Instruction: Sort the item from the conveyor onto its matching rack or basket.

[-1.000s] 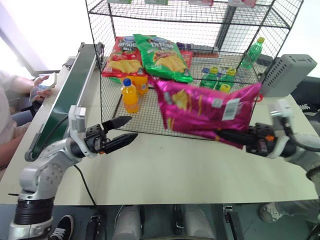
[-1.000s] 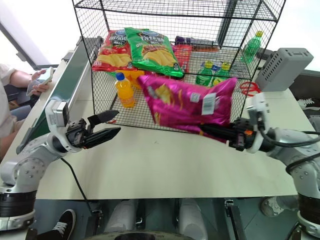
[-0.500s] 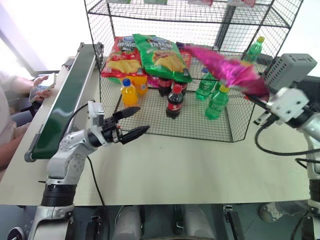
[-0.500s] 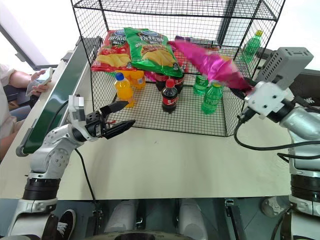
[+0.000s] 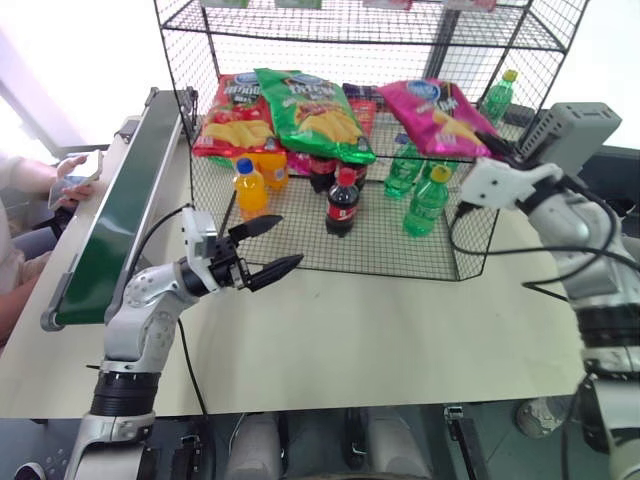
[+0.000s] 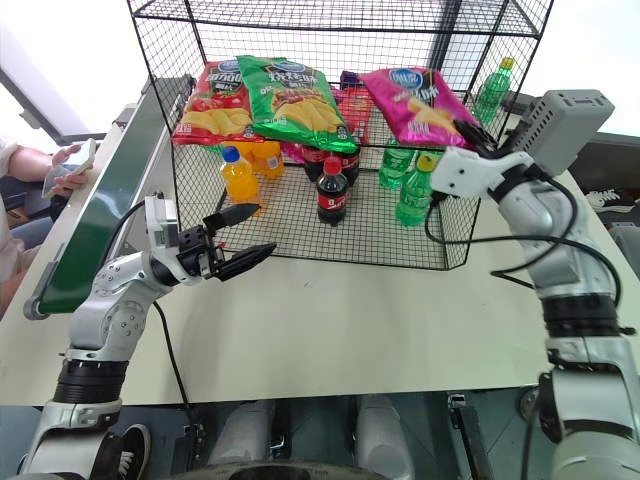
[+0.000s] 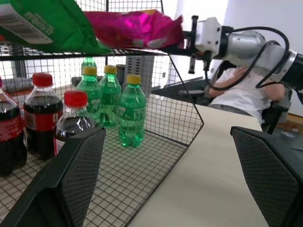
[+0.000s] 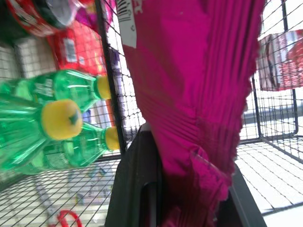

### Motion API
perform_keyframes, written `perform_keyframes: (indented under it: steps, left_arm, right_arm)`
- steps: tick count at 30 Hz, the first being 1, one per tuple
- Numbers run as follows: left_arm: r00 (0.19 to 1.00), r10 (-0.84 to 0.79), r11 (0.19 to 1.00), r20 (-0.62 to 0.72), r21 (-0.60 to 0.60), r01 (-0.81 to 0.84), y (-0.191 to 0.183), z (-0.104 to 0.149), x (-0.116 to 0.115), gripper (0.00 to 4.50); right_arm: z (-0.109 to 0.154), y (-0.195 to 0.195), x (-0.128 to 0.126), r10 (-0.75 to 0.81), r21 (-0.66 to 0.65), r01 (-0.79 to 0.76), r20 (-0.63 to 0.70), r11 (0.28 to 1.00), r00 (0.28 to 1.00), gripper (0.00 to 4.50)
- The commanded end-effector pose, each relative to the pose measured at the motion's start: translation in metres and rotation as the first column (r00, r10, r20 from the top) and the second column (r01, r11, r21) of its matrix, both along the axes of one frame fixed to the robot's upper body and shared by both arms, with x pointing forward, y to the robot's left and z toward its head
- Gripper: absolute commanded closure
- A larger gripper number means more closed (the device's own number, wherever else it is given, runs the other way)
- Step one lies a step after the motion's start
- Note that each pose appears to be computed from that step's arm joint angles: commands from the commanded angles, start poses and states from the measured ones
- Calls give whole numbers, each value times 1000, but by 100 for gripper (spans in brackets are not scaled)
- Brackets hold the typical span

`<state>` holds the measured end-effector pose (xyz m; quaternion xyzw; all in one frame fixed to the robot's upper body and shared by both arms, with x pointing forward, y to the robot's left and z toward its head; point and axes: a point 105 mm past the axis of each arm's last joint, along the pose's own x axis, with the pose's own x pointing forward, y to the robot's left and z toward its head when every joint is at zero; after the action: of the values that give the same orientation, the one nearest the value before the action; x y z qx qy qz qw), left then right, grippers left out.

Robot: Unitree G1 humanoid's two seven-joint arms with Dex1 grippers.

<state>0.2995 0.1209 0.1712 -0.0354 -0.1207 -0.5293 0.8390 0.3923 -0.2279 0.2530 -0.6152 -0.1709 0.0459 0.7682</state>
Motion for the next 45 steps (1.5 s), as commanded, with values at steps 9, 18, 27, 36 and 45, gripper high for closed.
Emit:
perform_keyframes:
  steps: [9, 18, 27, 36, 45]
  left_arm:
    - [998, 14, 1000, 54, -19, -13, -9, 17, -11, 0]
    - [999, 21, 1000, 42, 5, -21, -9, 15, -12, 0]
    - [999, 14, 1000, 30, 0, -14, -12, 14, -11, 0]
    - [999, 15, 999, 38, 35, -16, -12, 11, -12, 0]
    - [998, 33, 999, 49, 25, -35, -11, 14, -10, 0]
  right_arm:
    - [5, 21, 6, 33, 184, -31, -11, 983, 999, 380]
    - [32, 26, 0, 112, 227, -116, 31, 967, 993, 4]
    - [45, 38, -19, 375, 449, -314, -51, 836, 926, 4]
    - [35, 45, -33, 473, 475, -377, -95, 795, 876, 4]
    - [30, 60, -36, 538, 462, -430, -127, 776, 833, 62]
